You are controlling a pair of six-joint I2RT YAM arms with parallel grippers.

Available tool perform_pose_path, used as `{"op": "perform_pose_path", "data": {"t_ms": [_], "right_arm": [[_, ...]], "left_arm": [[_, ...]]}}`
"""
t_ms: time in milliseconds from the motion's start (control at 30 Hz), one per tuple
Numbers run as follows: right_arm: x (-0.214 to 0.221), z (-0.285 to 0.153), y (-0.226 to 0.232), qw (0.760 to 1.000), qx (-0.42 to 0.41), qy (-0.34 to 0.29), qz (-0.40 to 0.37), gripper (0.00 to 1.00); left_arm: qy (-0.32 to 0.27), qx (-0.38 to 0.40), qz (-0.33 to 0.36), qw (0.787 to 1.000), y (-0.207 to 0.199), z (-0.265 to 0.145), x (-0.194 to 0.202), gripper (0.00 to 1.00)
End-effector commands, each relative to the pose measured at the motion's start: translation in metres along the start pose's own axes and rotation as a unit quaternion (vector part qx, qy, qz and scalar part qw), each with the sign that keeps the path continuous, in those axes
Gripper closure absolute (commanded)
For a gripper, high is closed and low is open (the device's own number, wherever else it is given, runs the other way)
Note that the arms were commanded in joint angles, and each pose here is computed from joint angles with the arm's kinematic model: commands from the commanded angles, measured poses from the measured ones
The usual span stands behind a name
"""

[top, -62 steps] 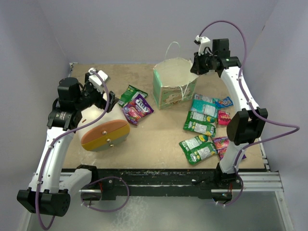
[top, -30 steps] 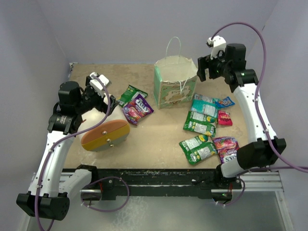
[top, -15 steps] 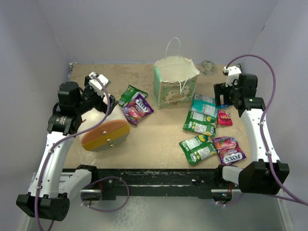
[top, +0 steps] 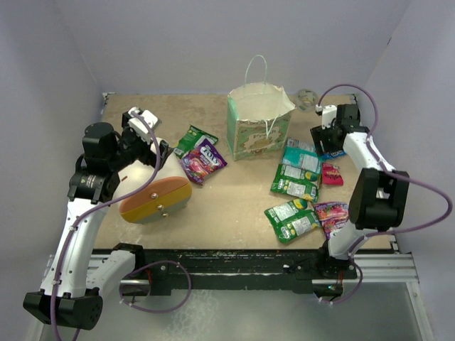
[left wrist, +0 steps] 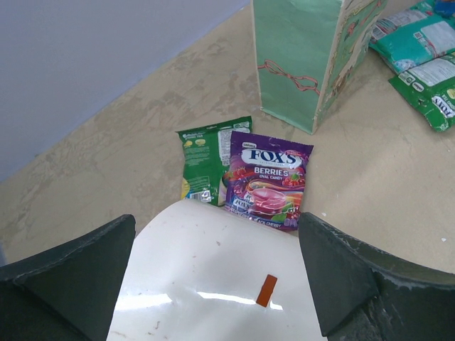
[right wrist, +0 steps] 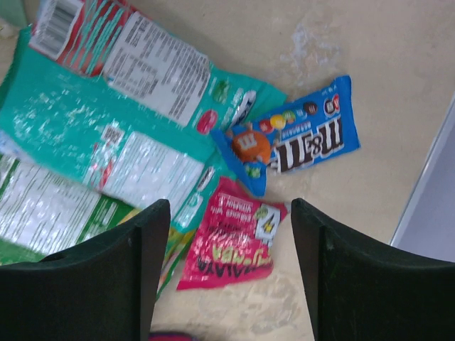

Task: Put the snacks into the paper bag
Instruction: Pick up the snack from the center of the board.

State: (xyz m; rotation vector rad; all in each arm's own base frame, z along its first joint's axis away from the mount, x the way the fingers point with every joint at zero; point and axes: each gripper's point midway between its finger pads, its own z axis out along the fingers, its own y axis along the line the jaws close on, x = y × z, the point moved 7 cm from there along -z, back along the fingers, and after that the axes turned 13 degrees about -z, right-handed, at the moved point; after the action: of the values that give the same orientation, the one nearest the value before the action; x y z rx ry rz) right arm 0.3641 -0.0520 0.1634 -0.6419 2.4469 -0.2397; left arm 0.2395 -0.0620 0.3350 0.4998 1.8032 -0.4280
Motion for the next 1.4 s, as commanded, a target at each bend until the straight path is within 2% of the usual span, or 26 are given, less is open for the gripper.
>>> {"op": "perform_pose_path", "data": {"t_ms": [0, 200, 500, 733, 1033, 1267, 1367], "right_arm": [[-0.018, 0.018, -0.018, 0.999, 0.006, -0.011, -0.037, 0.32], [-0.011, 0.045, -0.027, 0.996, 0.009, 0.038, -0.076, 0.40], [0.001, 0.066, -0.022, 0.993, -0.008, 0.068, -0.091, 0.49], [0.002, 0.065, -0.024, 0.993, -0.003, 0.071, -0.094, 0.71], [-0.013, 0.027, -0.029, 0.995, 0.005, 0.040, -0.089, 0.99], [-0.035, -0.029, -0.034, 0.996, 0.009, -0.008, -0.083, 1.00], [-0.055, -0.060, -0.044, 0.995, 0.037, -0.051, -0.075, 1.00]], "left_arm": [[-0.024, 0.003, 0.001, 1.000, -0.001, -0.001, -0.009, 0.01], [-0.023, 0.005, -0.003, 1.000, -0.001, -0.001, -0.009, 0.01], [-0.024, 0.007, -0.006, 1.000, 0.000, -0.002, -0.008, 0.01], [-0.025, 0.007, -0.006, 1.000, -0.001, -0.003, -0.007, 0.01], [-0.027, 0.006, -0.004, 1.000, 0.000, -0.003, -0.006, 0.01], [-0.031, 0.000, -0.002, 1.000, 0.001, -0.004, -0.006, 0.01], [-0.032, -0.005, -0.004, 0.999, 0.002, -0.005, -0.007, 0.01]]}}
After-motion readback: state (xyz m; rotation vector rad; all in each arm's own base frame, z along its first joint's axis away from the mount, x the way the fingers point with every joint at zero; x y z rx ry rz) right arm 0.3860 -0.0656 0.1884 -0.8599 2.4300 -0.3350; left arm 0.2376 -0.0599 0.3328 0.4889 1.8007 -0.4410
